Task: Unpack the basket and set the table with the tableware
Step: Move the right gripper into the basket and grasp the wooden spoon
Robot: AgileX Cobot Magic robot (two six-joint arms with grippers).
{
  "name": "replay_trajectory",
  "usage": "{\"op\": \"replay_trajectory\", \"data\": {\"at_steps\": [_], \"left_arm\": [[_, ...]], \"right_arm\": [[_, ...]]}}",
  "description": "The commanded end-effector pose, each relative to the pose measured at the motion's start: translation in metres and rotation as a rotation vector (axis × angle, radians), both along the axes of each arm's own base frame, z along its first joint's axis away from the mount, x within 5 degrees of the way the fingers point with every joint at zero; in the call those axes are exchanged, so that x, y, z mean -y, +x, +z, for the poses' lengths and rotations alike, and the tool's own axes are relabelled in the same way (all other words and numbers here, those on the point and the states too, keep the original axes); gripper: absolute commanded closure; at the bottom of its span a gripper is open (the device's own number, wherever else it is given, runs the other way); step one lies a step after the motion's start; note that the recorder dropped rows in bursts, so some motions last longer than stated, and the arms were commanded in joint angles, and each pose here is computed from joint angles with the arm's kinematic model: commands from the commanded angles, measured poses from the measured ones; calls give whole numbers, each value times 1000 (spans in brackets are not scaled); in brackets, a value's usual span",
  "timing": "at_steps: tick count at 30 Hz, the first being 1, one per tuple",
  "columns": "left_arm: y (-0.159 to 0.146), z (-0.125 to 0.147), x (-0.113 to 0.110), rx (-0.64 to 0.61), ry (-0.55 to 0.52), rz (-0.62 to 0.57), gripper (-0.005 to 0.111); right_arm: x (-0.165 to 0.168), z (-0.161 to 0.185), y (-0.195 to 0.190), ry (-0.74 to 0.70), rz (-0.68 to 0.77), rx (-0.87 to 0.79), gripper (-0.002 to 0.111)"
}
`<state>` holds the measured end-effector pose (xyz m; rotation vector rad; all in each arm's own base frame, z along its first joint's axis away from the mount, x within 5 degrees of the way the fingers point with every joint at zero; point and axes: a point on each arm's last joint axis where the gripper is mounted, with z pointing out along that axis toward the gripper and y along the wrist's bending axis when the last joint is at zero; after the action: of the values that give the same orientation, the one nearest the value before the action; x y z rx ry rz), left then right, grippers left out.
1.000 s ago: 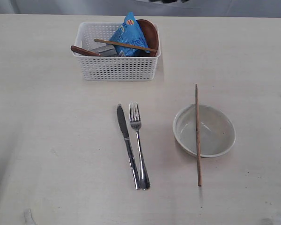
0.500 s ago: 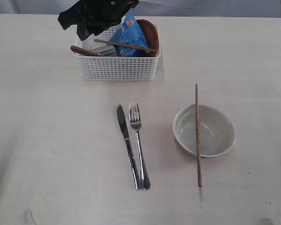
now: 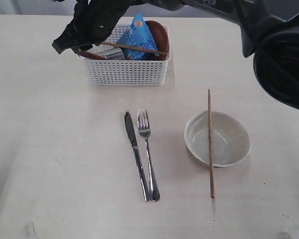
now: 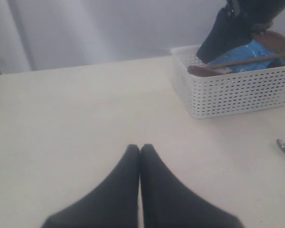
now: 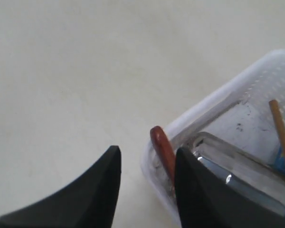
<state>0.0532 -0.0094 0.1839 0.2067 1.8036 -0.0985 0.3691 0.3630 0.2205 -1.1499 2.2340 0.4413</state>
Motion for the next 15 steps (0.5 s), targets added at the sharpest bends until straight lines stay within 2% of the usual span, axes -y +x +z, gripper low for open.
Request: {"op": "replay_trajectory", "data": {"at_steps": [1, 9, 15], "left_arm": [[0, 0, 0, 6, 4, 3, 107], [0, 0, 0, 6, 4, 3, 107], [0, 0, 0, 6, 4, 3, 107]], "right_arm": [[0, 2, 6, -9, -3, 63, 71], [-4, -20, 8, -38, 13, 51, 71], [-5, -22, 10, -29, 12, 66, 71]]}}
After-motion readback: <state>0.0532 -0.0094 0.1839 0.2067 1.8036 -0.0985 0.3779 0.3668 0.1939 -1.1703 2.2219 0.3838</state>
